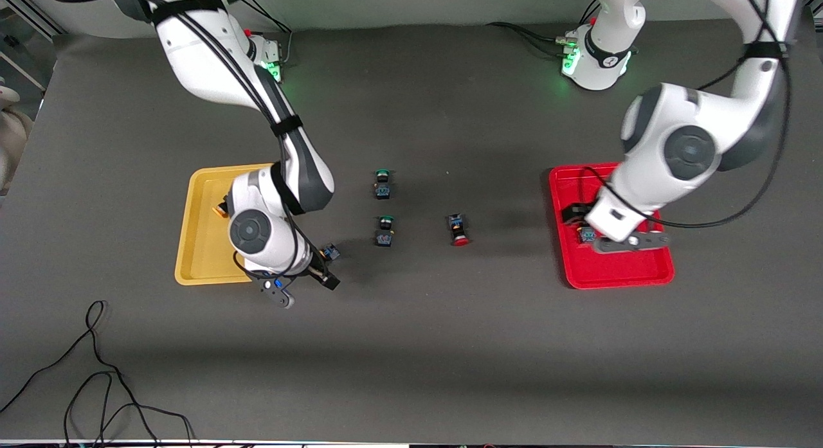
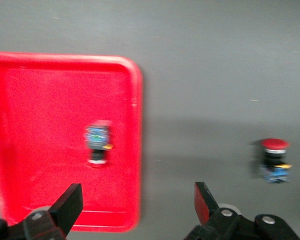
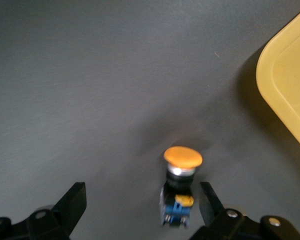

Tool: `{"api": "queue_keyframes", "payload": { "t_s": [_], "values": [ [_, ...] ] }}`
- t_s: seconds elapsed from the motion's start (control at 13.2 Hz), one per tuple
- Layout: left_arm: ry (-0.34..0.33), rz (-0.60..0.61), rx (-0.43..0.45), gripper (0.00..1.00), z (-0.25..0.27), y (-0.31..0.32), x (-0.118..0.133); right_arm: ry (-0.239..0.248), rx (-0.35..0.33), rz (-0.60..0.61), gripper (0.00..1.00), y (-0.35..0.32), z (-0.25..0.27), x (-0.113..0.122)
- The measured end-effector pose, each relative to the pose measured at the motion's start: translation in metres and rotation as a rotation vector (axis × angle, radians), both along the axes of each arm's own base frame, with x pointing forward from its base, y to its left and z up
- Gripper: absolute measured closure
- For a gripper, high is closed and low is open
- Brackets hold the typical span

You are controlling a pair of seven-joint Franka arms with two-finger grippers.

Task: Place red and yellow buttons in trays
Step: 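Grasp the orange button with the right gripper while the left gripper grasps red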

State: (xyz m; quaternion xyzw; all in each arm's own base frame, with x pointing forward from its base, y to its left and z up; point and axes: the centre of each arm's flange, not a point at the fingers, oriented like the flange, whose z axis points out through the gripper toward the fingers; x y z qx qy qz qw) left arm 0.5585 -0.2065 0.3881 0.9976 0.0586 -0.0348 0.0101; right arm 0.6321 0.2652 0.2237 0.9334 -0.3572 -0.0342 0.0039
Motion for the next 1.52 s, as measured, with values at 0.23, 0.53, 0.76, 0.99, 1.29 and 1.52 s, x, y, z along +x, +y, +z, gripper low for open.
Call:
{"api": "queue_keyframes", "payload": {
  "t_s": [0.23, 0.53, 0.76, 0.99, 1.29, 1.52],
  "values": [
    [-0.029, 0.063, -0.049, 0.00, -0.004, -0.110, -0.012, 0.035, -0.010, -0.010, 0.00, -0.002, -0.018, -0.007],
    [-0.052, 0.099, -0.046, 0.00, -0.063, -0.212, -0.037, 0.091, -0.019, -0.026, 0.01, 0.003, -0.039, -0.029],
    [-0.059, 0.108, -0.035, 0.00, -0.134, -0.233, -0.045, 0.118, -0.012, -0.020, 0.25, 0.008, -0.036, -0.048],
    [-0.041, 0.120, -0.006, 0.01, -0.189, -0.226, -0.042, 0.130, -0.001, -0.017, 0.45, 0.008, -0.022, -0.063],
    [-0.031, 0.154, 0.005, 0.34, -0.202, -0.225, -0.041, 0.121, 0.004, -0.023, 0.69, 0.004, -0.017, -0.063],
    [-0.035, 0.178, 0.005, 0.68, -0.200, -0.227, -0.040, 0.098, 0.010, -0.026, 0.49, 0.003, -0.016, -0.060]
  ]
}}
